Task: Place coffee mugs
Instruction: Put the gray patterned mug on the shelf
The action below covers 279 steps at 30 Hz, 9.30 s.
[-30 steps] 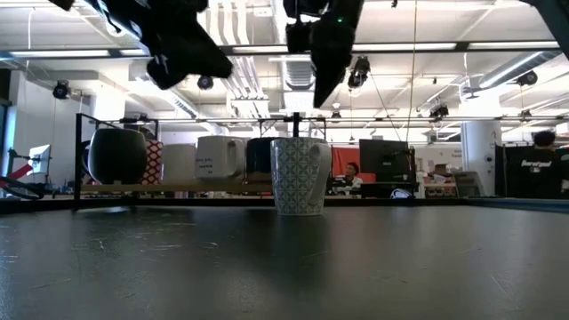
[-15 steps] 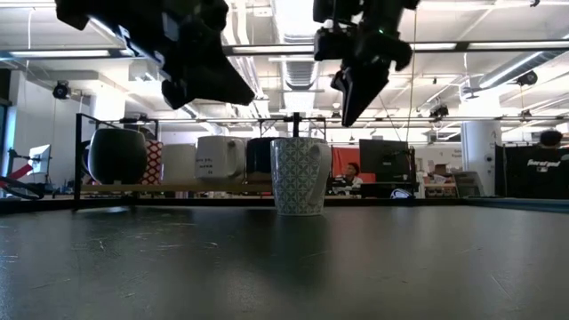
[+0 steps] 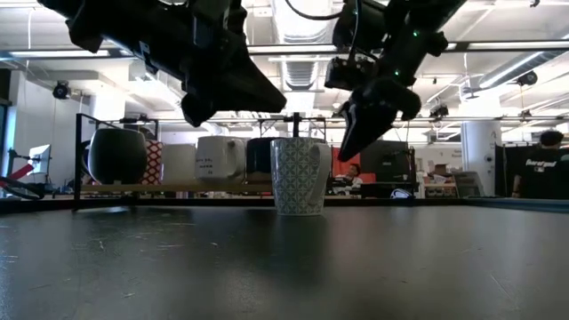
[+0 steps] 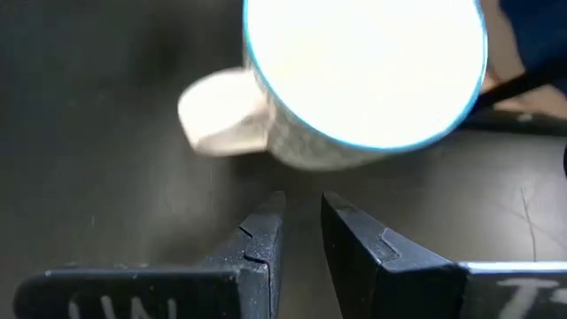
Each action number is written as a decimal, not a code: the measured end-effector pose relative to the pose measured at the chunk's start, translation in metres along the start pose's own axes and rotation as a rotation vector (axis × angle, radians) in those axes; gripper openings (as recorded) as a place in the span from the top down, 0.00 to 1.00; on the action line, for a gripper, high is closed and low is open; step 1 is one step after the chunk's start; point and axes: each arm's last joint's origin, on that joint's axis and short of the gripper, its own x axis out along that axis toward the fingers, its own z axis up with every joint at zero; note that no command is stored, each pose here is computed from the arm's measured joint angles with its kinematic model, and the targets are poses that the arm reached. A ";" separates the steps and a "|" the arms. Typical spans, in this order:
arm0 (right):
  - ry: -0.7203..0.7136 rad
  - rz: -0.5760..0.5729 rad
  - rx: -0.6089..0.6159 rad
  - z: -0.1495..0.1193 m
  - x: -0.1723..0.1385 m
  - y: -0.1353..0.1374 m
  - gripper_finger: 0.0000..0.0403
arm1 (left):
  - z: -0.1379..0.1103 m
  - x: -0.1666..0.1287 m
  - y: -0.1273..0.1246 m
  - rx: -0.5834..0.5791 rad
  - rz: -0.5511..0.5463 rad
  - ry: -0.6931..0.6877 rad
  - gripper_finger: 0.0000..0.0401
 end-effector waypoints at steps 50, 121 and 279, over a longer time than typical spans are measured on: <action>-0.261 0.049 0.104 0.021 0.040 0.036 0.84 | -0.012 0.006 -0.001 0.036 0.025 0.028 0.91; -0.063 0.010 0.110 -0.019 -0.068 0.044 0.84 | -0.018 0.003 0.016 -0.099 0.368 -0.045 0.48; -0.159 0.011 0.160 -0.010 -0.068 0.043 0.84 | -0.077 -0.073 0.015 -0.175 0.652 0.248 0.66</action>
